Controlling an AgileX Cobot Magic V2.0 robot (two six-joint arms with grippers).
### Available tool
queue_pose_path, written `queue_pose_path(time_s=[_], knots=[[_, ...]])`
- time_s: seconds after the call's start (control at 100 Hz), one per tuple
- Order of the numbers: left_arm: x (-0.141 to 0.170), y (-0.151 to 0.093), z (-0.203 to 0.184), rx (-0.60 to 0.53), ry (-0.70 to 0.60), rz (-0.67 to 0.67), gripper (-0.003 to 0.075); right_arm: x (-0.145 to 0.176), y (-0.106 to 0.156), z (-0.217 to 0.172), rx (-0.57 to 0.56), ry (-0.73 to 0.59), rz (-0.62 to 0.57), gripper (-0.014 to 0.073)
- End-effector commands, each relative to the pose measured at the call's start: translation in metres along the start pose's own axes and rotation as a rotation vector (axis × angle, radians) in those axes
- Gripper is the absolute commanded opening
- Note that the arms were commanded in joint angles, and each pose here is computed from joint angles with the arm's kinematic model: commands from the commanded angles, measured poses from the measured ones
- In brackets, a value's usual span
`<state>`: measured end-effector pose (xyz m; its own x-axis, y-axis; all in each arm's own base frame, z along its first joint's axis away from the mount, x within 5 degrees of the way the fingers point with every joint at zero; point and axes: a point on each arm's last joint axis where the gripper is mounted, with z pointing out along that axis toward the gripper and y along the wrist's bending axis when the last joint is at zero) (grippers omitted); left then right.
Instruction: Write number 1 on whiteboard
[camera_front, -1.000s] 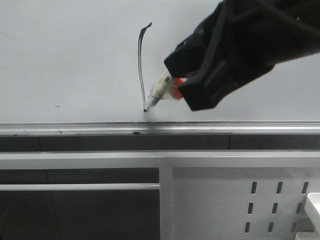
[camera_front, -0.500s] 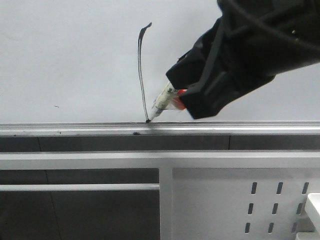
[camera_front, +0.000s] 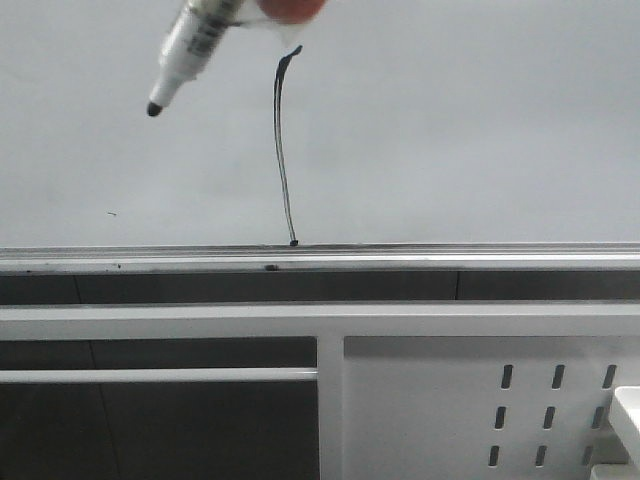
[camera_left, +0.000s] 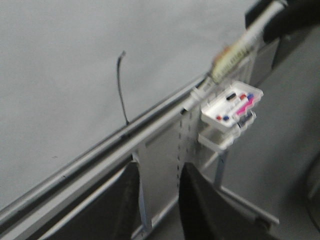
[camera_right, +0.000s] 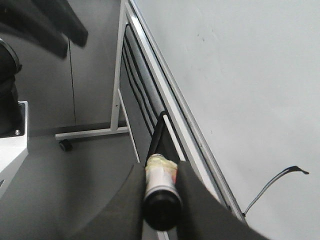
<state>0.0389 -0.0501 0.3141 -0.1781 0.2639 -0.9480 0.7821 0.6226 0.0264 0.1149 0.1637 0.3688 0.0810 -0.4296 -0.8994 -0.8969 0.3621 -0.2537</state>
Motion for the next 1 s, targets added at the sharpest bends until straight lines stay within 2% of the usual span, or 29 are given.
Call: queue_pose_path(time_s=[0.0, 0.17, 0.46, 0.67, 0.99], knots=[[-0.025, -0.005, 0.015, 0.078, -0.01, 0.048, 0.0278, -0.021, -0.007, 0.001, 0.016, -0.056, -0.001, -0.0077], [-0.045, -0.006, 0.041, 0.115, 0.057, 0.069, 0.0272, -0.028, -0.007, 0.013, -0.047, -0.009, -0.001, -0.0077], [-0.053, -0.006, 0.069, 0.146, 0.167, 0.084, 0.0272, -0.047, 0.0, 0.011, -0.08, -0.067, -0.024, -0.0077], [-0.051, -0.006, 0.074, 0.148, 0.185, 0.082, 0.0272, -0.05, 0.007, 0.012, -0.108, -0.086, -0.032, -0.0077], [-0.055, -0.004, 0.075, 0.133, 0.145, 0.083, 0.0272, -0.054, 0.011, 0.012, -0.109, -0.119, -0.037, -0.0077]])
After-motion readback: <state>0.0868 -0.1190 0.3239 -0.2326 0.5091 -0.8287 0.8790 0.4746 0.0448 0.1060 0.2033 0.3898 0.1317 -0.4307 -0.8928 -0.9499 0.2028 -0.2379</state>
